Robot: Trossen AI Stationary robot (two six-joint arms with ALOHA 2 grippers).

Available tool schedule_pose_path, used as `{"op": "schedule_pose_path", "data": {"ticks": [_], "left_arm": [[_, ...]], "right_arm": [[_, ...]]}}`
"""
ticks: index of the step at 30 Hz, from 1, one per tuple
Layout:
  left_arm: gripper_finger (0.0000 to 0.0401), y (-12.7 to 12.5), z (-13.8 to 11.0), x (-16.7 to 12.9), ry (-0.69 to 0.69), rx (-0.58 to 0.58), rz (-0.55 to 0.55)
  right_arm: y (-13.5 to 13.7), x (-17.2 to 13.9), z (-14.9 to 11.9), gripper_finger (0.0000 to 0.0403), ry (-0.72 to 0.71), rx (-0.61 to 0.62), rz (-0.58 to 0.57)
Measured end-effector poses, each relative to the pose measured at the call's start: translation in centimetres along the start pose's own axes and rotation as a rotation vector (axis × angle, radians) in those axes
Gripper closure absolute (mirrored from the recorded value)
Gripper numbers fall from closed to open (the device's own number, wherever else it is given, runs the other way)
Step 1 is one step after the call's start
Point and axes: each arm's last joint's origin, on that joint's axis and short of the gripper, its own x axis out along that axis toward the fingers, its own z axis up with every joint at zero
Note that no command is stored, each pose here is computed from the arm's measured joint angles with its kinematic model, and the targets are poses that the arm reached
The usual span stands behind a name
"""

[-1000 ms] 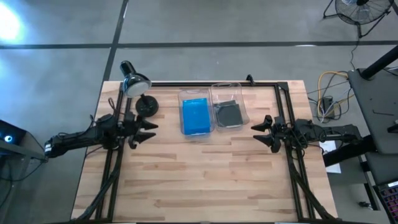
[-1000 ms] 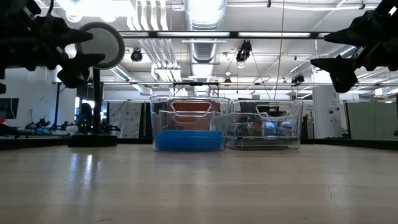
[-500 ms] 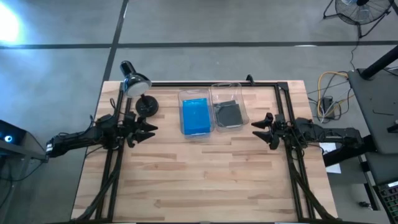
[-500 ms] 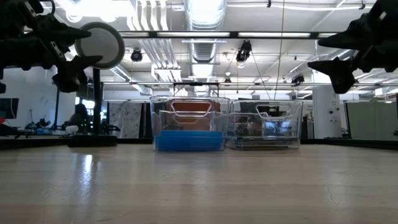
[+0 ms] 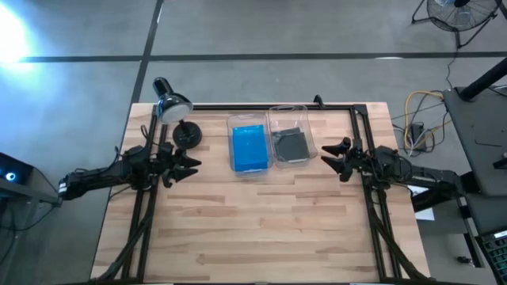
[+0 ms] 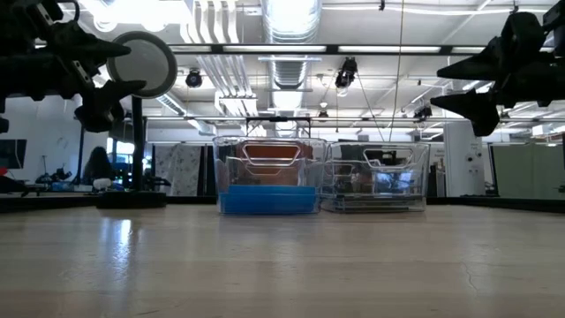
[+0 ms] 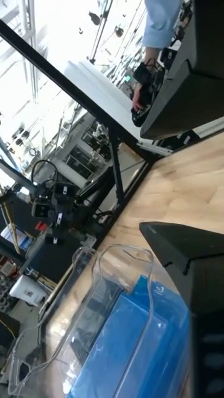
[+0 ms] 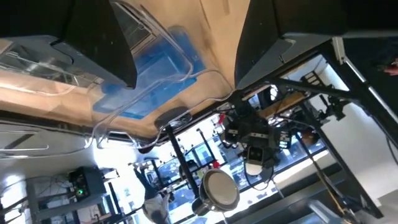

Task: Pick & place jewel cases by type
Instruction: Return to Home Position

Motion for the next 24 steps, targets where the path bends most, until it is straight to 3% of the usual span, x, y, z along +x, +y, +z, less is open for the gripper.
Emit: {"op": "schedule_pose_path", "data": {"ticks": [24], "left_arm": [[0.0188,0.03,-0.01,0.08,0.009,-0.003,0.006]], "right_arm": [[-0.01,0.01,-0.02,0.0149,0.002,0.0,-0.001]]}}
